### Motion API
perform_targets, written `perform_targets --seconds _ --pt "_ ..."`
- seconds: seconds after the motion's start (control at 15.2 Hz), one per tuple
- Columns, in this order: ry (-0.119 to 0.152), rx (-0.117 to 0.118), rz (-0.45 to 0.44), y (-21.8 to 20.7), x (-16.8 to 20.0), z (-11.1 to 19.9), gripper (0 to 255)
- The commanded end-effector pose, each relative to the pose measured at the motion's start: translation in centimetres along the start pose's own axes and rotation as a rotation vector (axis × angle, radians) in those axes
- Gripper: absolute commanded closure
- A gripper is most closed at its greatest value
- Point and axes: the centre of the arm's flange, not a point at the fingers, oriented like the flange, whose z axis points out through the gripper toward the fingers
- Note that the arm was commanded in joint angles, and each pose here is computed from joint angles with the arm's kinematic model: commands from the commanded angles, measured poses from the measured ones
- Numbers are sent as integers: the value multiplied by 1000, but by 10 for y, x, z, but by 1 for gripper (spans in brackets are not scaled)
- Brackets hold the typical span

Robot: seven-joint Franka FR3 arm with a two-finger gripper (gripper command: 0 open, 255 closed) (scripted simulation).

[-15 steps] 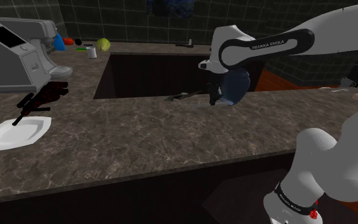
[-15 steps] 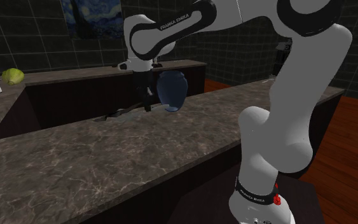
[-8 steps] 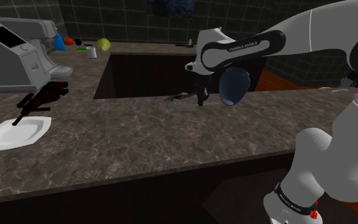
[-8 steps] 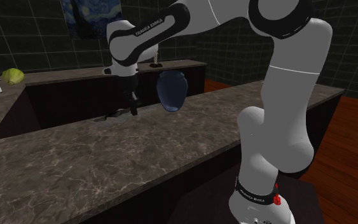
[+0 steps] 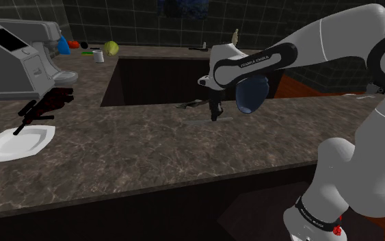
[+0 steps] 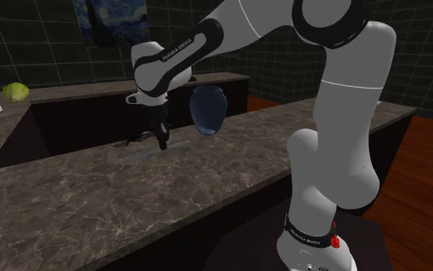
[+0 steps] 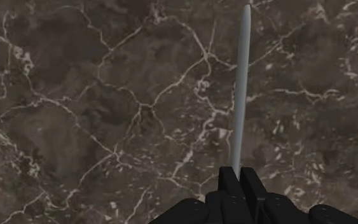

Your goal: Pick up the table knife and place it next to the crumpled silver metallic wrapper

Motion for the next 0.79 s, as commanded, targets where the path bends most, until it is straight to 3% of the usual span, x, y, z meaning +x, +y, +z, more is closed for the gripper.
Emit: perform_targets --seconds 0.0,0.46,0.73 --pt "0 0 0 -1 1 10 255" --pt "0 0 0 0 3 48 255" --pt "0 0 0 0 3 48 255"
